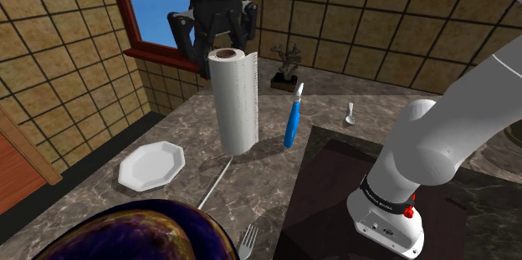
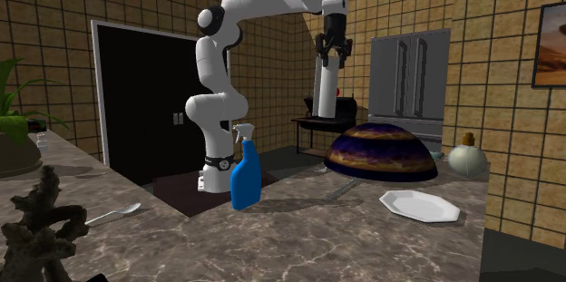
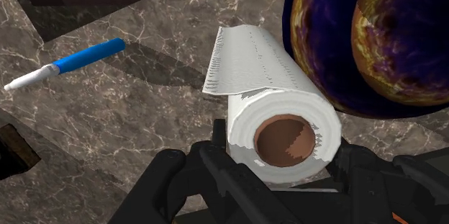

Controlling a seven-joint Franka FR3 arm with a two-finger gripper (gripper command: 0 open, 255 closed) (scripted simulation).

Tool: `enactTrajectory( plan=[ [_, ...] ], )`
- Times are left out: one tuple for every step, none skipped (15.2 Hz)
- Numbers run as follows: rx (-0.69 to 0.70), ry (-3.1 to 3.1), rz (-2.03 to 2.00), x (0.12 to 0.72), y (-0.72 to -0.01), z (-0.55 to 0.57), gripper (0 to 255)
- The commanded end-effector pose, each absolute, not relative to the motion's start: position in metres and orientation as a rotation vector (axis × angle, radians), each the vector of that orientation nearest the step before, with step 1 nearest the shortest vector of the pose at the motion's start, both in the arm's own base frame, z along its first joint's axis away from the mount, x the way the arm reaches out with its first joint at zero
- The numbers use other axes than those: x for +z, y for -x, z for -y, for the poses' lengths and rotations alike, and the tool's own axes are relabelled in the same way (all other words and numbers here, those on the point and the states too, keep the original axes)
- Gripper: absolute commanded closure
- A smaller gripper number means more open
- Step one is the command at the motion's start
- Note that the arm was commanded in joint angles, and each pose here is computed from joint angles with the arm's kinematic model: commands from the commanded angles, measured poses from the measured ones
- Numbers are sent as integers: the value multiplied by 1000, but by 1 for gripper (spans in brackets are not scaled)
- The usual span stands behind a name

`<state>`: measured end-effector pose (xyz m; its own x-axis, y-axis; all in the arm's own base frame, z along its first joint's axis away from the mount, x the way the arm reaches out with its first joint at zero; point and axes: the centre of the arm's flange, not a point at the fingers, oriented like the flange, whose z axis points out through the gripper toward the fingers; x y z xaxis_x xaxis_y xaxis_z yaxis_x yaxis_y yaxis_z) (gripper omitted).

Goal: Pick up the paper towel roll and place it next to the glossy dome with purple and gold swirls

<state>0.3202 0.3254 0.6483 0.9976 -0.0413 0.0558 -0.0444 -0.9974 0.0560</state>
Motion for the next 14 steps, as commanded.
enactTrajectory(
  plan=[
    [85, -3083, 67, 638, -320, -325, 255],
    [85, -3083, 67, 632, -320, -325, 255],
    [85, -3083, 67, 627, -320, -325, 255],
    [85, -3083, 67, 622, -320, -325, 255],
    [85, -3083, 67, 616, -320, -325, 255],
    [85, -3083, 67, 611, -320, -325, 255],
    [85, -3083, 67, 606, -320, -325, 255],
    [85, -3083, 67, 601, -320, -325, 255],
    [85, -3083, 67, 595, -320, -325, 255],
    [85, -3083, 67, 590, -320, -325, 255],
    [85, -3083, 67, 585, -320, -325, 255],
    [85, -3083, 67, 580, -320, -325, 255],
    [85, -3083, 67, 574, -320, -325, 255],
    [85, -3083, 67, 569, -320, -325, 255]
  ],
)
